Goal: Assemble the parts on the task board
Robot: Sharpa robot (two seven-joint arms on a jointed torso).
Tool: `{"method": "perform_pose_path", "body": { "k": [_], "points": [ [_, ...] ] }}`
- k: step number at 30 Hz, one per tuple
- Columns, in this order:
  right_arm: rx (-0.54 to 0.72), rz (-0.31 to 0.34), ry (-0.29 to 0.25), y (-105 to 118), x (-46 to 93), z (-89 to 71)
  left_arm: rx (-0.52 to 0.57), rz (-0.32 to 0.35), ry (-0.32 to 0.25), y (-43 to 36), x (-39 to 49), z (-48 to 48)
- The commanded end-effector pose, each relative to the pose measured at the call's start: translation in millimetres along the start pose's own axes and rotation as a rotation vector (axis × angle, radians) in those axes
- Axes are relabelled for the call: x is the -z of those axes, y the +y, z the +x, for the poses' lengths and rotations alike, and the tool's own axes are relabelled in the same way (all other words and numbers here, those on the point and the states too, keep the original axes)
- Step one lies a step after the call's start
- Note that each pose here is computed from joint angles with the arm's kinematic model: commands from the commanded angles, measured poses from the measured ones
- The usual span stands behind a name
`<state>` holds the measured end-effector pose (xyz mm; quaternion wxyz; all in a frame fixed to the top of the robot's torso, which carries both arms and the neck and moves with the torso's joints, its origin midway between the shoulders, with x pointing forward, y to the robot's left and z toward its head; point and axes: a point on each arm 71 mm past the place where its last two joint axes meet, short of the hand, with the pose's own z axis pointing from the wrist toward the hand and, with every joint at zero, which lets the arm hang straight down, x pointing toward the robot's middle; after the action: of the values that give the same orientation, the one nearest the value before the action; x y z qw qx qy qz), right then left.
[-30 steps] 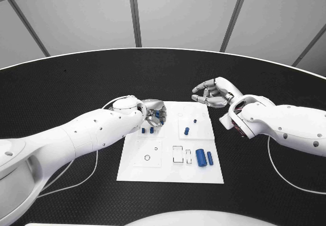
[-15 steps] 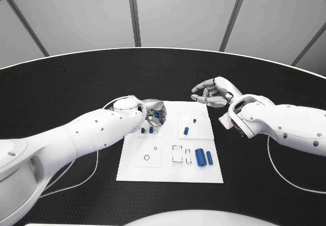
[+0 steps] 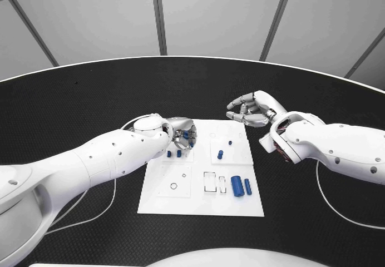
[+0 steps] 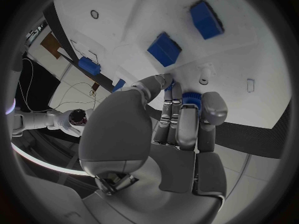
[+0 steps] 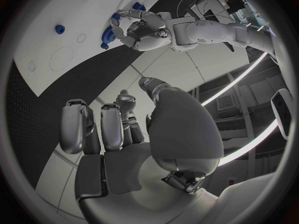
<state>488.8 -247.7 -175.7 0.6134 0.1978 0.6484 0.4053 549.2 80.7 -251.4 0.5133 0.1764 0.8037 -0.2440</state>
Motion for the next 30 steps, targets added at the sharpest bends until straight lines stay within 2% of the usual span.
{"method": "perform_pose_path", "body": {
  "k": [1,17,30],
  "points": [
    [0.0,0.0,0.0,-0.3,-0.1,-0.2,0.003,0.0,-0.007,0.6,1.1,-0.4],
    [0.003,0.001,-0.005,-1.6,-0.4,-1.6,0.013,-0.002,-0.036,4.3,7.5,-1.8],
    [0.005,0.002,-0.007,-2.7,-0.5,-2.6,0.025,0.001,-0.058,7.9,18.6,-5.2]
  ]
}}
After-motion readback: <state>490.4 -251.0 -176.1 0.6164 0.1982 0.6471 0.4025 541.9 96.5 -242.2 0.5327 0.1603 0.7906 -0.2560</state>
